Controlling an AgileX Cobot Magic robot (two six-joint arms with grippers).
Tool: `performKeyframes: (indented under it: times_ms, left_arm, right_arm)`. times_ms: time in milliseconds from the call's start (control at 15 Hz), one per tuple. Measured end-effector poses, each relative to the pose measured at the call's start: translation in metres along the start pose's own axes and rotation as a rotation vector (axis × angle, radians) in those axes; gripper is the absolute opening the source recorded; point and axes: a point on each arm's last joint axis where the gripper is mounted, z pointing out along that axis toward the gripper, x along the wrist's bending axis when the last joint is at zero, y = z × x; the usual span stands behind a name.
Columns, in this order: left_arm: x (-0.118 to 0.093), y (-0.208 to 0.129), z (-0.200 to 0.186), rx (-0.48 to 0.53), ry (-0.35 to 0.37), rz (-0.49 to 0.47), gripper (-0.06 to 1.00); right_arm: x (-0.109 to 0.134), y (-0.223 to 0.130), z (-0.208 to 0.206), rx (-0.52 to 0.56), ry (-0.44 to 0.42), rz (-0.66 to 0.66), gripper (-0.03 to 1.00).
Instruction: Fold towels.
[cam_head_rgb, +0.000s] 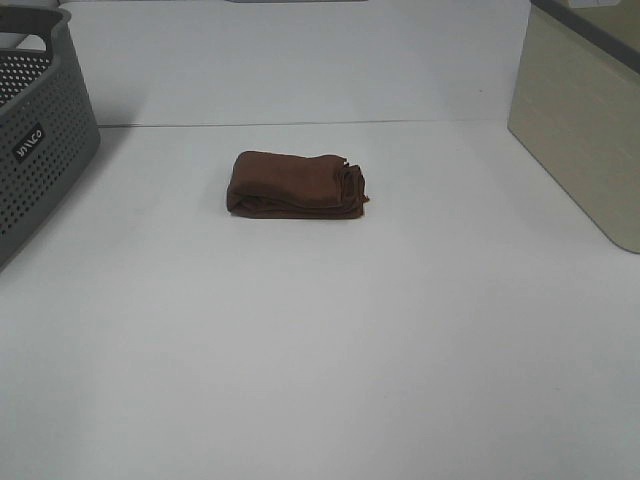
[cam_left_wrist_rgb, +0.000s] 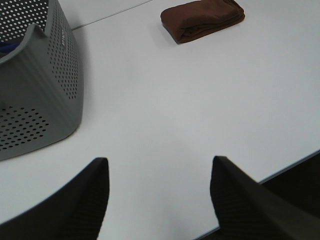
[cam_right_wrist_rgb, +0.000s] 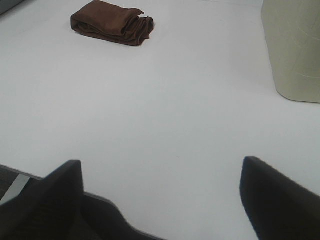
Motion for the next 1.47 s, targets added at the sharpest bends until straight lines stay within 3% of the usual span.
performKeyframes:
  times_ms: [333,467,800,1467]
  left_arm:
    - [-0.0001,0.0001,0.0001,0.0,0.007,-0.005,0.58]
    - [-0.0001,0.0003,0.0004,0.007,0.059,-0.032,0.58]
    - [-0.0014,-0.0005,-0.0013,0.005,0.192,-0.096,0.58]
    - [-0.0014,-0.0005,-0.0013,0.006,0.195,-0.097,0.58]
  right_arm:
    - [0.0006,0.0,0.0002,0.0,0.006,0.003,0.81]
    - [0.0007,0.0,0.0002,0.0,0.005,0.005,0.81]
    - [0.0035,0.001,0.0018,0.001,-0.191,0.136,0.81]
    - [0.0039,0.0012,0.002,0.001,-0.211,0.151,0.81]
